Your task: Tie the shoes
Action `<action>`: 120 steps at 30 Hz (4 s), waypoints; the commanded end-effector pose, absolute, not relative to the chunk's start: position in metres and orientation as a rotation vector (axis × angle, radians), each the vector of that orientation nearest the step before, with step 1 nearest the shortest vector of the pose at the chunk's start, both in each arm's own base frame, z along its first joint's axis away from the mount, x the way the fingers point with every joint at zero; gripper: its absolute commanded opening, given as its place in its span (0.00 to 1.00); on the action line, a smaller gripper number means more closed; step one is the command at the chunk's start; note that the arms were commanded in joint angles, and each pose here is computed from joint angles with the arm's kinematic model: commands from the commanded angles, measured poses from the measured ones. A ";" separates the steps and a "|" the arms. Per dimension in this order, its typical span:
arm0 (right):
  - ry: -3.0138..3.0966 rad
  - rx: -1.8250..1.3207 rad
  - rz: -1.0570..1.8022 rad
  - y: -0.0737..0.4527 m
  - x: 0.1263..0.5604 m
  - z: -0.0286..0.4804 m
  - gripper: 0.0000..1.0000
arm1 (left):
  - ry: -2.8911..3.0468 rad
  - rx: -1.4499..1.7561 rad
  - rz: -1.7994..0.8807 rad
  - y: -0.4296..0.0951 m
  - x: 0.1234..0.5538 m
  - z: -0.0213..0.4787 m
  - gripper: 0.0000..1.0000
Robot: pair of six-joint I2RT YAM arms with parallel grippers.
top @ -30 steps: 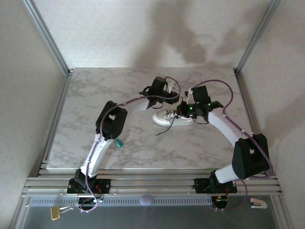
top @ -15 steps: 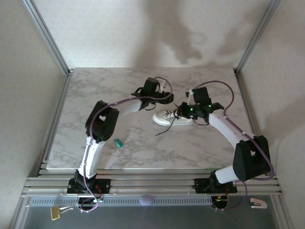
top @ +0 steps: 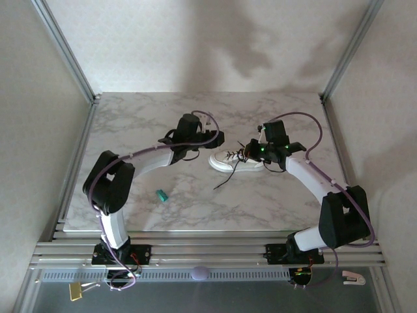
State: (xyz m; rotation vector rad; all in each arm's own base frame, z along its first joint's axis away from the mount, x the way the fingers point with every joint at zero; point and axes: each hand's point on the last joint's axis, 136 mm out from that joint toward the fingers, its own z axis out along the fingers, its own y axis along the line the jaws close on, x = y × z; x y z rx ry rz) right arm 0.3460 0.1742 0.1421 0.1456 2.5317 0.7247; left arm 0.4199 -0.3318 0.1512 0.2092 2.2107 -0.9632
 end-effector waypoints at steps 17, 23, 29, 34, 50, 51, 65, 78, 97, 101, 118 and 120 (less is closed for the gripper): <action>2.553 0.206 0.699 0.162 0.345 0.130 0.00 | 2.304 0.354 -1.076 -0.397 0.370 0.126 0.35; 2.553 0.206 0.695 0.161 0.344 0.131 0.00 | 2.307 0.372 -1.101 -0.405 0.372 0.124 0.35; 2.548 0.205 0.698 0.161 0.343 0.133 0.00 | 2.318 0.372 -1.089 -0.409 0.377 0.120 0.36; 2.551 0.205 0.698 0.160 0.342 0.132 0.00 | 2.346 0.371 -1.050 -0.410 0.383 0.113 0.37; 2.550 0.198 0.686 0.159 0.341 0.135 0.00 | 2.368 0.372 -1.007 -0.414 0.392 0.109 0.16; 2.550 0.199 0.684 0.158 0.341 0.135 0.00 | 2.364 0.371 -1.003 -0.413 0.392 0.111 0.14; 2.577 0.219 0.511 0.137 0.339 0.129 0.00 | 2.342 0.356 -0.955 -0.397 0.392 0.118 0.08; 2.601 0.232 0.439 0.128 0.338 0.122 0.00 | 2.318 0.323 -0.960 -0.382 0.393 0.123 0.06; 2.597 0.212 0.487 0.135 0.338 0.122 0.00 | 2.373 0.277 -0.930 -0.372 0.391 0.100 0.07; 2.595 0.210 0.493 0.136 0.338 0.123 0.00 | 2.385 0.259 -0.912 -0.370 0.392 0.095 0.06; 2.570 0.160 0.582 0.148 0.339 0.128 0.00 | 2.297 0.225 -0.925 -0.363 0.394 0.137 0.40; 2.570 0.160 0.583 0.148 0.339 0.128 0.00 | 2.293 0.210 -0.914 -0.360 0.394 0.142 0.41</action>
